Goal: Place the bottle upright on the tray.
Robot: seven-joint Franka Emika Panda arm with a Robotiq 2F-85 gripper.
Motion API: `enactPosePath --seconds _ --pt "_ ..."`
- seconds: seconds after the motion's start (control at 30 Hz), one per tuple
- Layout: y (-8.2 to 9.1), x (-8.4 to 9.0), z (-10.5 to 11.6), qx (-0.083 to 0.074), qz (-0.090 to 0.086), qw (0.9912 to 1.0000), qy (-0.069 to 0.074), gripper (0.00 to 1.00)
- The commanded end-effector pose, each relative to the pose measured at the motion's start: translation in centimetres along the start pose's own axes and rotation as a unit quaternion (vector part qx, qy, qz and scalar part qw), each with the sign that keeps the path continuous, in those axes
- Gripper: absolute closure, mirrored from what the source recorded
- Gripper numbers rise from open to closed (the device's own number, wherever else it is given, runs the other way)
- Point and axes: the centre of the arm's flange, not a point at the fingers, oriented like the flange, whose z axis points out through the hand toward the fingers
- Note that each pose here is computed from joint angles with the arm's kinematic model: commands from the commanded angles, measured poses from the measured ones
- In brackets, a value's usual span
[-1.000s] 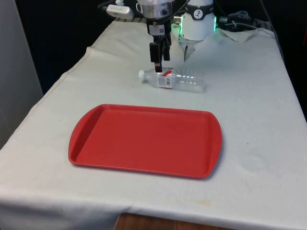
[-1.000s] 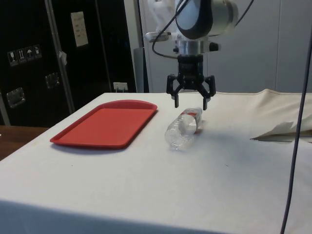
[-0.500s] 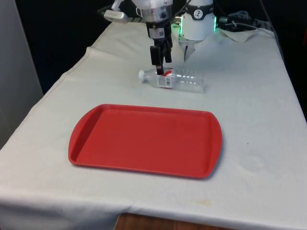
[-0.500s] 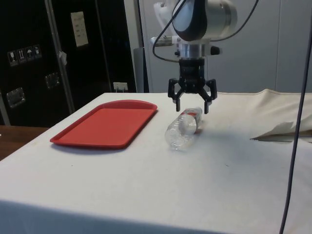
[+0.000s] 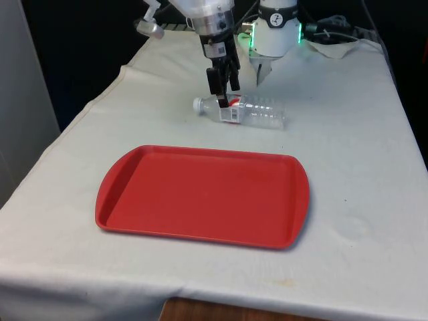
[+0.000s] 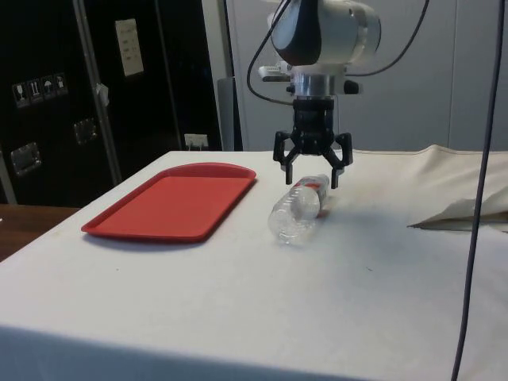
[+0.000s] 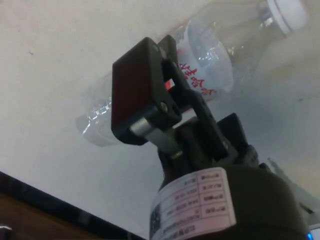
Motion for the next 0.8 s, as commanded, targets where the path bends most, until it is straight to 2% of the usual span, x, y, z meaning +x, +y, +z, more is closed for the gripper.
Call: enactPosePath --seconds 0.0,0.03,0.3,0.33,0.37,0.53,0.57,0.6,0.73,0.77 --pt "0.0 0.1 -0.1 0.000 -0.001 0.99999 -0.004 0.00" --pt "-0.2 0.1 -0.6 0.008 -0.001 0.99983 -0.016 0.00" --pt "-0.2 1.0 -0.9 0.017 -0.004 0.99877 -0.047 0.00" --pt "0.0 1.1 -0.5 0.011 -0.003 0.99919 -0.039 0.00" --pt "-0.2 1.1 -0.9 0.018 -0.004 0.99860 -0.050 0.00" --pt "-0.2 1.5 -1.0 0.021 -0.005 0.99763 -0.065 0.00" --pt "0.0 1.6 -0.7 0.014 -0.004 0.99834 -0.056 0.00" --pt "-0.1 1.7 -0.9 0.020 -0.005 0.99719 -0.072 0.00" --pt "0.0 2.0 -0.7 0.019 -0.007 0.99625 -0.084 0.00" --pt "0.0 2.1 -0.5 0.019 -0.007 0.99579 -0.089 0.00"
